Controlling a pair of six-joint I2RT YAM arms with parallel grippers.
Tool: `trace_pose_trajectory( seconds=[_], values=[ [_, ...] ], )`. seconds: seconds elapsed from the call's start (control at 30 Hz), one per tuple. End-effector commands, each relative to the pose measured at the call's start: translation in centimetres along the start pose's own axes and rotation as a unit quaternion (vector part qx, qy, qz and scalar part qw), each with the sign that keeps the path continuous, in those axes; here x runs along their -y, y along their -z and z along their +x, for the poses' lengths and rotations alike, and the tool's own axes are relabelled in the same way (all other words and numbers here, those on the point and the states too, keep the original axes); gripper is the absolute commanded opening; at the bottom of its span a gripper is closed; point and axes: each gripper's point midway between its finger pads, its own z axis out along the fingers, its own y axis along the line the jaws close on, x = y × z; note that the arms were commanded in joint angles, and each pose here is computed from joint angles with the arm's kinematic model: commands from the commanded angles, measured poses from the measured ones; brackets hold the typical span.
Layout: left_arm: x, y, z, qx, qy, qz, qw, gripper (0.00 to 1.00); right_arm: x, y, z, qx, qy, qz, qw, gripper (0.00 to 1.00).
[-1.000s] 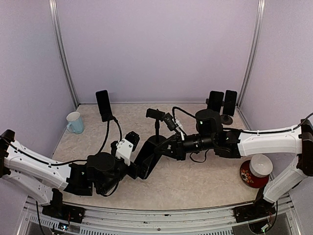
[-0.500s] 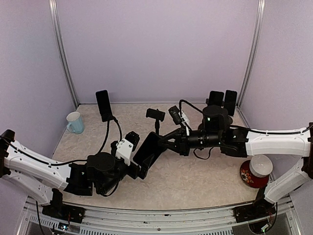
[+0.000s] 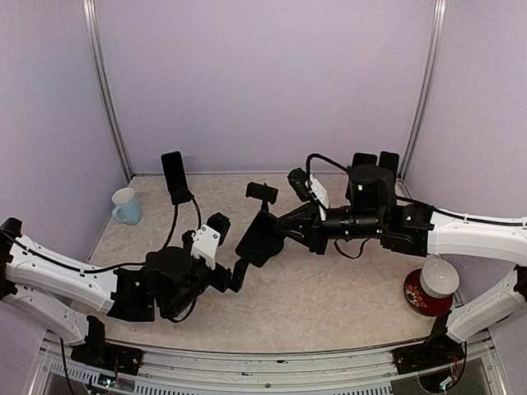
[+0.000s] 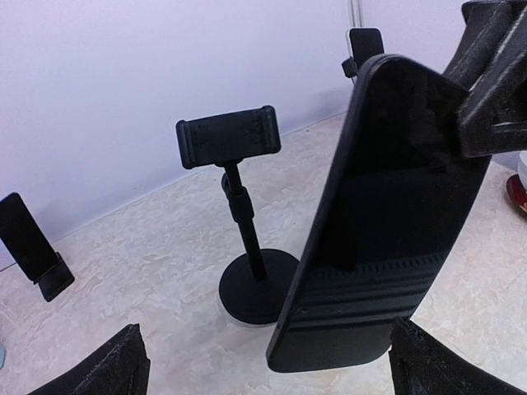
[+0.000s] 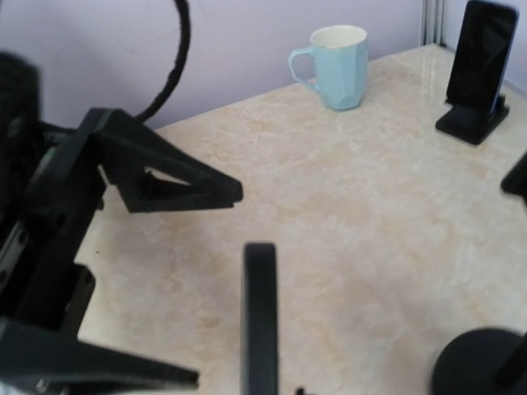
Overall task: Place the phone on the phone stand
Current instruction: Pass from the right arm to the left
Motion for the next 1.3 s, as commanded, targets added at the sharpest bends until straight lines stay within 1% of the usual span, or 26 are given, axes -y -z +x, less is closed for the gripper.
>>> trace_pose_trajectory(
  seconds=[0.0, 0.1, 0.27, 0.37, 0.5, 0.63, 0.77, 0.83, 0.93, 1.03, 1.07, 1.1, 1.2, 1.23, 1.27],
  values=[
    [-1.7, -0.4, -3.0, 0.022, 0.029, 0.004, 0.999, 0.99, -0.3, 1.5, -5.1, 0.044, 0.084, 0.006, 0.995, 0.0],
    [-3.4, -1.1, -4.2, 0.031, 0.041, 0.014, 0.999, 0.99, 0.0, 1.7, -6.0, 0.041, 0.097, -0.001, 0.994, 0.0],
    [-5.4, -2.7, -5.9, 0.044, 0.051, 0.051, 0.996, 0.99, 1.4, 1.7, -7.2, 0.039, 0.091, -0.011, 0.995, 0.0],
    [-4.7, -3.1, -7.8, 0.062, 0.04, 0.111, 0.991, 0.99, 1.5, 1.5, -7.7, 0.028, 0.086, -0.038, 0.995, 0.0],
    [-2.9, -3.0, -9.1, 0.07, 0.002, 0.189, 0.979, 0.99, 0.7, 1.8, -9.0, 0.022, 0.088, -0.081, 0.993, 0.0],
    [-0.9, -2.5, -9.5, 0.07, -0.02, 0.275, 0.959, 0.99, -0.1, 1.9, -9.7, 0.013, 0.093, -0.119, 0.989, 0.0],
    [0.1, -2.0, -9.3, 0.07, -0.019, 0.336, 0.939, 0.99, -1.8, 2.3, -10.1, 0.01, 0.093, -0.177, 0.98, 0.0],
    [0.5, -1.7, -9.1, 0.07, -0.017, 0.359, 0.93, 0.95, -2.2, 2.3, -10.2, 0.01, 0.094, -0.193, 0.977, 0.0],
    [1.0, -1.3, -8.9, 0.064, -0.016, 0.388, 0.919, 0.83, -2.2, 2.1, -10.4, 0.009, 0.093, -0.197, 0.976, 0.0],
    [1.7, -0.6, -8.8, 0.061, -0.019, 0.42, 0.905, 0.64, -2.1, 1.9, -10.4, 0.01, 0.096, -0.197, 0.976, 0.0],
    [1.9, -0.4, -8.8, 0.061, -0.019, 0.428, 0.902, 0.56, -2.1, 1.9, -10.5, 0.01, 0.096, -0.197, 0.976, 0.0],
    [2.0, -0.3, -8.8, 0.06, -0.018, 0.433, 0.899, 0.46, -2.1, 1.9, -10.6, 0.011, 0.097, -0.197, 0.975, 0.0],
    [2.2, -0.1, -8.6, 0.057, -0.017, 0.441, 0.896, 0.11, -2.1, 1.8, -10.5, 0.012, 0.097, -0.198, 0.975, 0.0],
    [2.2, -0.1, -8.7, 0.058, -0.015, 0.441, 0.895, 0.01, -2.0, 1.7, -10.5, 0.013, 0.097, -0.197, 0.976, 0.0],
    [2.2, -0.1, -8.6, 0.057, -0.014, 0.442, 0.895, 0.0, -2.0, 1.6, -10.4, 0.013, 0.096, -0.198, 0.975, 0.01]
  ],
)
